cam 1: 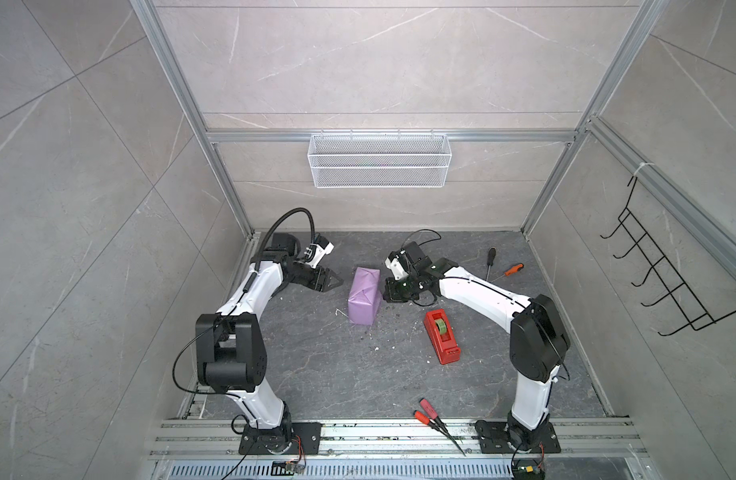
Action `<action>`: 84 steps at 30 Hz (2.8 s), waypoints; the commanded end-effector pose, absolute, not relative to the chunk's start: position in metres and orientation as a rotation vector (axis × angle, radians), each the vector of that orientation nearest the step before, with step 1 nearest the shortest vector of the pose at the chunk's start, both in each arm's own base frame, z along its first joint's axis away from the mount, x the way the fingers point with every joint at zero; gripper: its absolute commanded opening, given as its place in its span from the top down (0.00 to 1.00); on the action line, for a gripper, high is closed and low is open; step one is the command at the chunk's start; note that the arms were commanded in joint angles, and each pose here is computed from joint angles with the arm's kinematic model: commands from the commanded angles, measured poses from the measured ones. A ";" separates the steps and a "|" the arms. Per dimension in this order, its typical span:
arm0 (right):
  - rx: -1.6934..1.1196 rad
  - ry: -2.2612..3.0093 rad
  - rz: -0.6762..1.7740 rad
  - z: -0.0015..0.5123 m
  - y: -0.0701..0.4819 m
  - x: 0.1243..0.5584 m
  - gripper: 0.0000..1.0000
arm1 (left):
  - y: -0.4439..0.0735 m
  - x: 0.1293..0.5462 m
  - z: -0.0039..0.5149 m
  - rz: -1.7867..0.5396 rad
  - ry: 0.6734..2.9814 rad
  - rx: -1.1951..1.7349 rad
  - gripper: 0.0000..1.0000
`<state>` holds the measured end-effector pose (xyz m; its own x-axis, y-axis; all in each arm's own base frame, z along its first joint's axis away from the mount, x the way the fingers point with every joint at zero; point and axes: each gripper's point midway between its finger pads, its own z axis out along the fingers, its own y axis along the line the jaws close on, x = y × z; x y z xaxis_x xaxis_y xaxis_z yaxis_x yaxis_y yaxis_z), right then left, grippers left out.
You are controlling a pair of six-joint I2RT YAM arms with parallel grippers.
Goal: Wrap the gift box in paper
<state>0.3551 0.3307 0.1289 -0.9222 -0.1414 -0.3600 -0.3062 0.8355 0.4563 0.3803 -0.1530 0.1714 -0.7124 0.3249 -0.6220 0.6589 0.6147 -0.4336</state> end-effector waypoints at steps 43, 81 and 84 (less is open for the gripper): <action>-0.730 2.616 1.152 0.115 0.535 0.352 1.00 | -0.012 0.319 0.070 -0.297 2.659 0.630 0.00; -0.434 2.685 1.073 0.118 0.389 0.341 0.99 | -0.143 0.399 0.066 -0.473 2.650 0.888 0.00; -0.395 2.714 1.061 0.112 0.371 0.302 1.00 | -0.167 0.391 0.069 -0.521 2.625 0.960 0.00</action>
<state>0.3211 0.3449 0.0776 -0.9682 -0.1797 -0.1739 -0.2468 0.7991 0.5482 0.4016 -0.1190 0.0575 -0.7727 0.5341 -0.3431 0.5999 0.7910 -0.1198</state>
